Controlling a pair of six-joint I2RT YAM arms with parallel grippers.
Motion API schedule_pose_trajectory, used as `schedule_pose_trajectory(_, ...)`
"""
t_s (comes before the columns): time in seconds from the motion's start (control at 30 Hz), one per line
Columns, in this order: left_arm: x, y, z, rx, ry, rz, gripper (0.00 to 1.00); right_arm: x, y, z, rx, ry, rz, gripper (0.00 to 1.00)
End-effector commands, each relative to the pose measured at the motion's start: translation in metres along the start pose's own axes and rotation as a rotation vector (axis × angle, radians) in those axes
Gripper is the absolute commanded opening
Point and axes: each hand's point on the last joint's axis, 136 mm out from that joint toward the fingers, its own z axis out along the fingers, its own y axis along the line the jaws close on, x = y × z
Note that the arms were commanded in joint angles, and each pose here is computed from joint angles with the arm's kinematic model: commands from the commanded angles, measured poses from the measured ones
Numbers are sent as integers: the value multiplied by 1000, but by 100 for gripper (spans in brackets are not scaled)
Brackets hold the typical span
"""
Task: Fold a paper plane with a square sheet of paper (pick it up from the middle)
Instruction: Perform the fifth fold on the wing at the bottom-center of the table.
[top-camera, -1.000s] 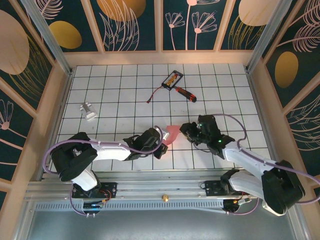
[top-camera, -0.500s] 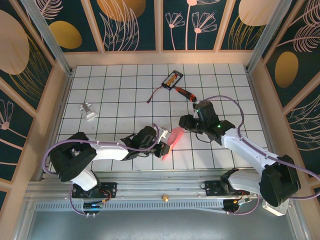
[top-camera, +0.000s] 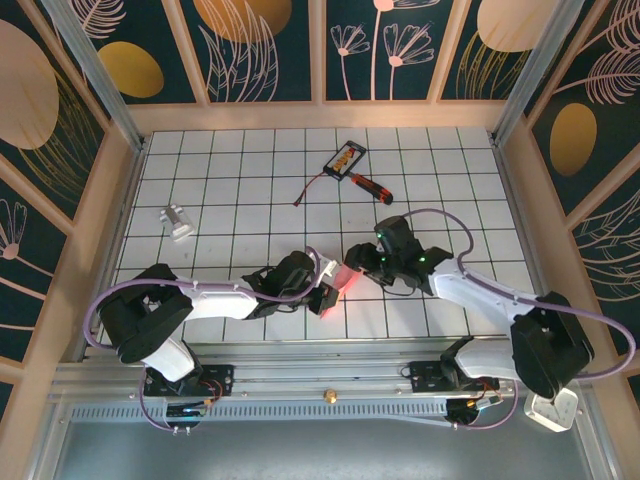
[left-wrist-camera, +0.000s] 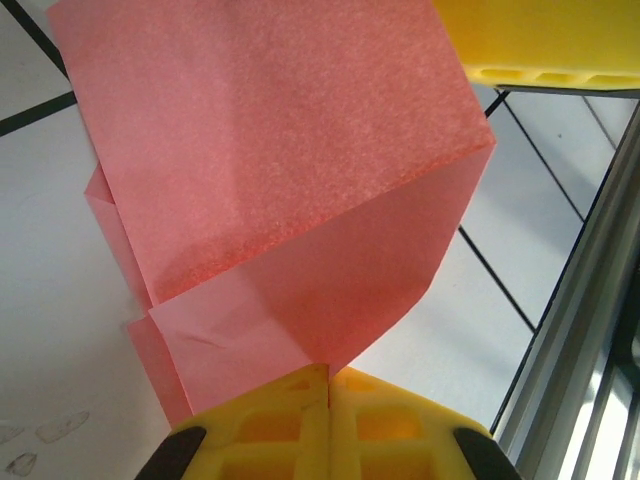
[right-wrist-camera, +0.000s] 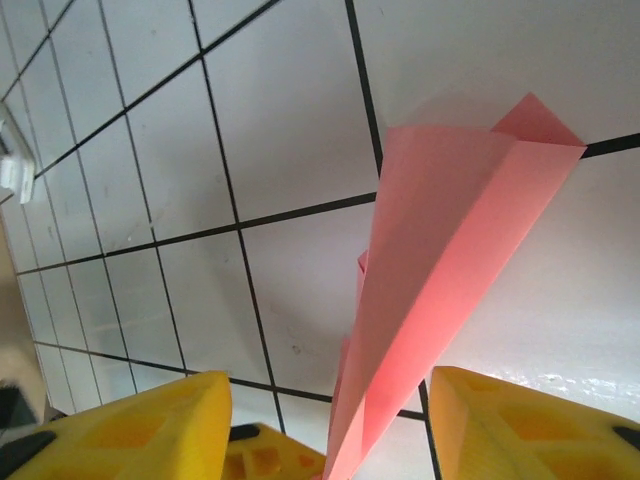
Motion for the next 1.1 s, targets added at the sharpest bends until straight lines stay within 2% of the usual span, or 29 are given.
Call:
schedule_pose_trajectory(0.0, -4, 2, 2, -16, 2, 34, 0, 4, -2, 12, -1, 13, 38, 49)
schedule_pose_trajectory(0.2, -1, 6, 0, -45, 16, 83, 0, -1, -11, 16, 25, -27, 80, 20)
schedule_pose_trajectory(0.43, 0, 9, -2, -109, 43, 207, 2, -1, -13, 15, 17, -47, 147, 3)
schedule_pose_trajectory(0.53, 1, 10, -1, -133, 53, 251, 10, -1, -14, 14, 12, -51, 169, 0)
schedule_pose_trajectory(0.77, 1, 13, 0, -212, 54, 345, 37, 3, -13, 12, -26, -40, 246, 0)
schedule_pose_trajectory(0.93, 0, 19, 4, -265, 67, 372, 43, 4, -11, 11, -35, -37, 251, 0)
schedule_pose_trajectory(1.07, -1, 23, 6, -299, 84, 391, 43, 4, -10, 12, -36, -30, 250, 0)
